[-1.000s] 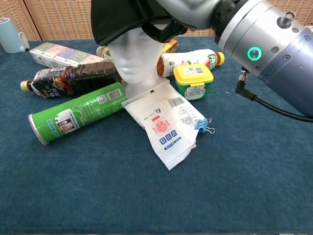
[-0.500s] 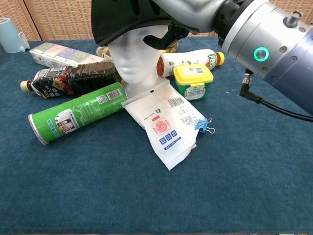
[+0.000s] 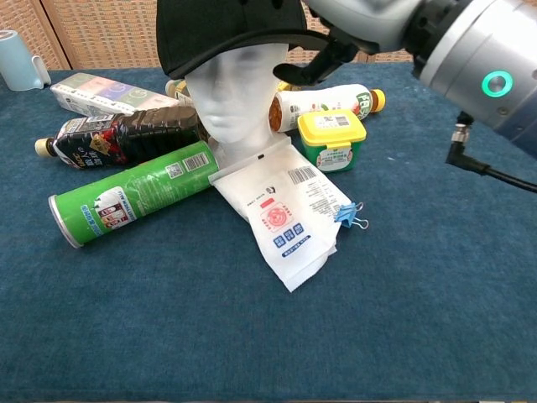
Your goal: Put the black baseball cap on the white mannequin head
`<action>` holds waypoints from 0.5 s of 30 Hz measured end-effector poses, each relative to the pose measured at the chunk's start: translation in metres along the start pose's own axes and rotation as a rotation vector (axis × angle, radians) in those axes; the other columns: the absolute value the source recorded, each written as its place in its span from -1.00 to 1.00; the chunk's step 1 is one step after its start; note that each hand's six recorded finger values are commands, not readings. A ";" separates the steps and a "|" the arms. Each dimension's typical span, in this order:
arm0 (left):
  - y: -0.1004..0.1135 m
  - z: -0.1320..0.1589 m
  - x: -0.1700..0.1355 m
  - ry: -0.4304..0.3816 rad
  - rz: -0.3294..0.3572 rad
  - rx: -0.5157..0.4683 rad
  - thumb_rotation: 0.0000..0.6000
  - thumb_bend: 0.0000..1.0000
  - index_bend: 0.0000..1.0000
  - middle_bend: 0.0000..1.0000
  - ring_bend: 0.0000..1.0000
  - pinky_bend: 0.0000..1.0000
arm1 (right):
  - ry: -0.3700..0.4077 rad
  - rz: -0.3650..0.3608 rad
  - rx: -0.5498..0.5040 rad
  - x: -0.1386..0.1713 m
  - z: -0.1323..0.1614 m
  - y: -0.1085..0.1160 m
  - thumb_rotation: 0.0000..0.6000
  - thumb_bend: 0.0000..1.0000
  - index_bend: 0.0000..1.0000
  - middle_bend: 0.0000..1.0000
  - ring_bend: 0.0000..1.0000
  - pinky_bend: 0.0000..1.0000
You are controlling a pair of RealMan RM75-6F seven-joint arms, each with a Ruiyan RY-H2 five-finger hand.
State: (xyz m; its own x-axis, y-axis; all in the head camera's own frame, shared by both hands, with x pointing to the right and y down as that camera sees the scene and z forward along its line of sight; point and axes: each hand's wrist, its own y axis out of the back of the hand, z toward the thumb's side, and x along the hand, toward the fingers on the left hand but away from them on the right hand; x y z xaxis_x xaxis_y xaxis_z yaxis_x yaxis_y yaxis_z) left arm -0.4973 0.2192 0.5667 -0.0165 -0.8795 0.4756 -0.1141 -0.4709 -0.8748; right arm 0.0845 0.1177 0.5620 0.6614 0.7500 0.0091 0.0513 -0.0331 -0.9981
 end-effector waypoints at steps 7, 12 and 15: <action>0.005 0.000 0.002 0.018 0.010 0.015 1.00 -0.38 0.01 -0.24 -0.46 -0.40 | -0.089 0.057 0.027 0.036 -0.045 -0.001 1.00 -0.38 -0.82 -0.45 -0.26 -0.05; 0.006 0.001 0.006 0.027 0.011 0.019 1.00 -0.38 0.01 -0.24 -0.46 -0.40 | -0.160 0.103 0.033 0.060 -0.071 -0.003 1.00 -0.34 -0.74 -0.36 -0.20 -0.02; 0.006 -0.001 0.008 0.037 0.009 0.021 1.00 -0.38 0.01 -0.24 -0.46 -0.40 | -0.210 0.132 0.035 0.077 -0.087 -0.004 1.00 -0.24 -0.62 -0.25 -0.11 0.06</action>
State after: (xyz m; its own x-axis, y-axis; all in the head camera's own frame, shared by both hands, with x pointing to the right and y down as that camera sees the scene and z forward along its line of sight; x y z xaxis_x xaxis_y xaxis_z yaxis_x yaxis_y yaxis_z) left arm -0.4989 0.2097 0.5654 -0.0543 -0.8807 0.4705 -0.0926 -0.4647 -0.8806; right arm 0.2001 0.1177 0.5715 0.4903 0.8617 -0.1309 -0.0536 -0.1201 -0.9913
